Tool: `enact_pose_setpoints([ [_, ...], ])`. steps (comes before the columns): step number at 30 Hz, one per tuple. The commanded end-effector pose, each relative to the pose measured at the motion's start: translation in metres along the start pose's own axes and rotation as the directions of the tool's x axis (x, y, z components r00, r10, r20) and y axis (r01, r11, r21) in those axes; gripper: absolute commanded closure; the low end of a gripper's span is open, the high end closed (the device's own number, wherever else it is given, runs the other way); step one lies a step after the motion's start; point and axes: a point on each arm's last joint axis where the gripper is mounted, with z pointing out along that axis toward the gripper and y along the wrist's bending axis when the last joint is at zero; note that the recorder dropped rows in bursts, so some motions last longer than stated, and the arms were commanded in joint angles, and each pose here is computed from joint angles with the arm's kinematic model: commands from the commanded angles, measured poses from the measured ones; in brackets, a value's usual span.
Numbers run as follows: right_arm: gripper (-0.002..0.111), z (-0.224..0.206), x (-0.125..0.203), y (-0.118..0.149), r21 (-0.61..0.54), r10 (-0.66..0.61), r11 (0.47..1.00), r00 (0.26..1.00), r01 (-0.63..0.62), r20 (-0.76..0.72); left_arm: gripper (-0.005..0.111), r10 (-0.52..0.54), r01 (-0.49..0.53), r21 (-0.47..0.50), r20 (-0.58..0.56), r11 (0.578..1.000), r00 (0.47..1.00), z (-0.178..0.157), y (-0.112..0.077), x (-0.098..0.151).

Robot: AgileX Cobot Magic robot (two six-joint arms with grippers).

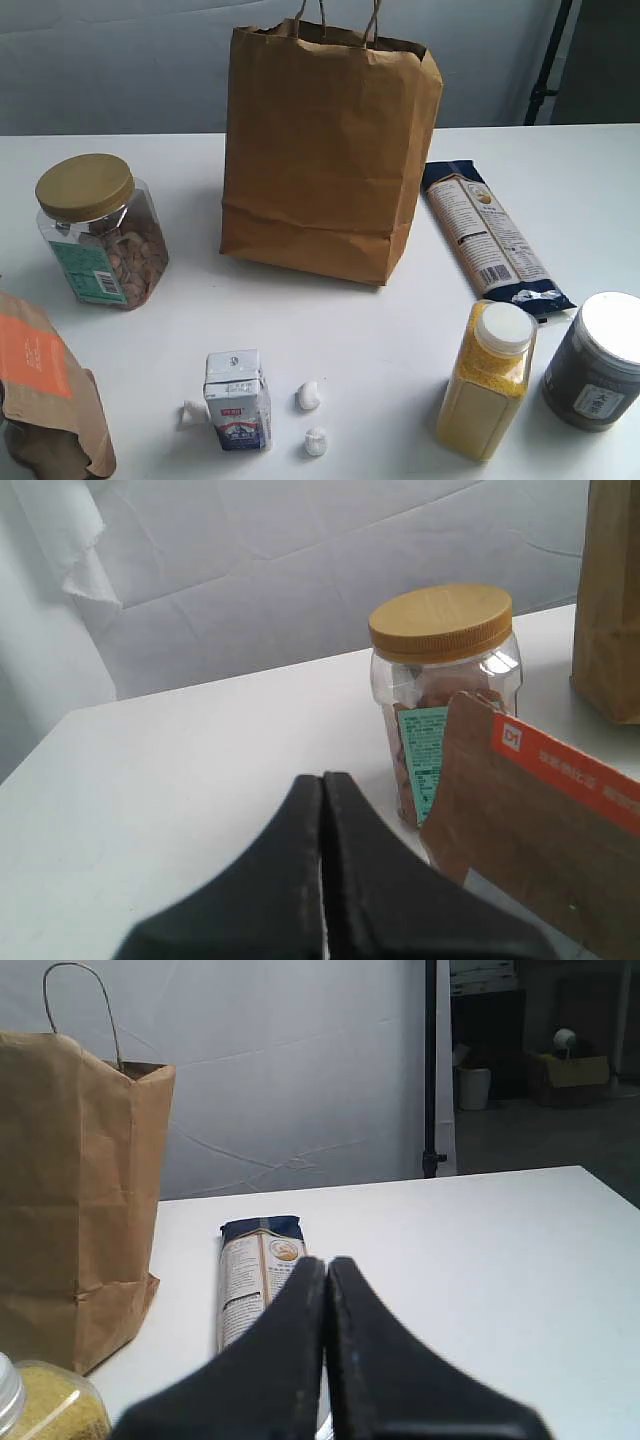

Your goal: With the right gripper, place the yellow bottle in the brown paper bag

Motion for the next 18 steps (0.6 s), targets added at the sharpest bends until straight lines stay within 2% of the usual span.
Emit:
enact_pose_setpoints([
  [1,0.108,0.000,0.001,0.000,-0.005,0.010,1.000,1.000,-0.010,-0.003,0.107,-0.006,0.006,-0.002,-0.002,1.000,1.000,0.000,0.000,0.001],
  [10,0.108,0.000,0.001,0.000,-0.005,0.024,1.000,1.000,-0.024,-0.003,0.107,-0.006,0.006,-0.002,-0.002,1.000,1.000,0.000,0.000,0.001],
  [11,0.108,0.000,0.000,0.000,-0.008,0.109,0.994,0.994,-0.108,0.007,0.107,-0.006,0.006,-0.002,-0.002,1.000,1.000,0.000,0.000,0.001],
  [13,0.108,-0.001,-0.004,0.001,-0.016,0.351,0.936,0.936,-0.351,0.002,0.107,-0.006,0.006,-0.002,-0.002,1.000,1.000,0.000,0.000,0.001],
  [14,0.108,-0.003,-0.017,0.003,-0.012,0.430,0.903,0.903,-0.430,-0.014,0.107,-0.006,0.006,-0.002,-0.002,1.000,1.000,0.000,0.000,0.001],
  [15,0.108,-0.002,-0.029,0.004,0.004,0.434,0.901,0.900,-0.434,-0.043,0.107,-0.006,0.006,-0.002,-0.002,1.000,1.000,0.000,0.000,0.001],
  [18,0.108,0.009,-0.079,0.007,0.109,0.359,0.933,0.897,-0.342,-0.258,0.107,-0.006,0.006,-0.002,-0.002,1.000,1.000,0.000,0.000,0.001],
])
